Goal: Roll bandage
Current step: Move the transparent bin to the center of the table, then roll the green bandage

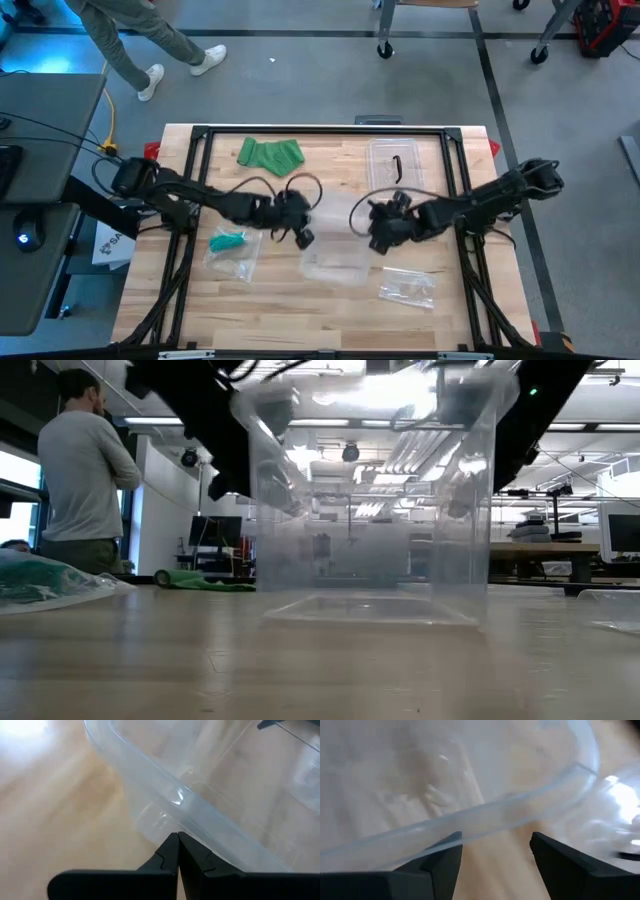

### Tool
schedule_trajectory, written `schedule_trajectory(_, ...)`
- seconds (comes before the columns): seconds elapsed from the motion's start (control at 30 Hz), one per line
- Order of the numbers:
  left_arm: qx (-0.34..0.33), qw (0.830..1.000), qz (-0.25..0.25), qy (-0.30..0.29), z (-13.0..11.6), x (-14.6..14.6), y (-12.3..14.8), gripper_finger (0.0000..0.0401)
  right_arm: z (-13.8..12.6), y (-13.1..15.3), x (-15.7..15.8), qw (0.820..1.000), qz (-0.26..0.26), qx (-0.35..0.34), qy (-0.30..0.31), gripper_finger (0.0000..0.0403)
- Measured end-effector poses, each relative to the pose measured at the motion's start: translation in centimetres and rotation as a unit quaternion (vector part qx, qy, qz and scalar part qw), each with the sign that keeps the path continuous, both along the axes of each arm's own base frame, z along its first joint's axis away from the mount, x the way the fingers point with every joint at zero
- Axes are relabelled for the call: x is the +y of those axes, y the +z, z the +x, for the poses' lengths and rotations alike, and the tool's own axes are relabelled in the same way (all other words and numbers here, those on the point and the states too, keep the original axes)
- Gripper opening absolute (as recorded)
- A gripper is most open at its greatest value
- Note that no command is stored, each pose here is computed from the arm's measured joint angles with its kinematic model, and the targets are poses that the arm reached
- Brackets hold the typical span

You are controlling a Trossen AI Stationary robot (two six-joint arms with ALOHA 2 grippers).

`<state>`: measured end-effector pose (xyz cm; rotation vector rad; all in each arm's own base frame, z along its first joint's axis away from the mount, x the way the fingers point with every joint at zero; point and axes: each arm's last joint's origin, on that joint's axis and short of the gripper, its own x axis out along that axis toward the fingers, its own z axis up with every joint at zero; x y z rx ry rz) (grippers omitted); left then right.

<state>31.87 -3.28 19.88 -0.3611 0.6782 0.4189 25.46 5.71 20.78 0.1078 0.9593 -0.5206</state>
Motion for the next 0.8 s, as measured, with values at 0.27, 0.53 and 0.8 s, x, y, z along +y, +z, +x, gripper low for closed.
schedule_trajectory(0.27, -0.044, 0.997, 0.046, 0.052, 1.0, 6.4, 0.7, 0.0000, 0.0, 0.1, -6.2, 0.996, -0.048, 0.069, -0.031, 0.0233)
schedule_trajectory(0.53, -0.068, 0.995, 0.033, 0.058, 1.1, 9.5, 1.1, 0.0000, -1.2, 1.3, -10.8, 0.989, -0.090, 0.084, -0.087, 0.0233)
schedule_trajectory(0.8, -0.057, 0.996, 0.050, 0.051, 1.0, 9.3, 1.1, 0.0000, -3.1, 3.2, -12.1, 0.986, -0.092, 0.066, -0.120, 0.0234)
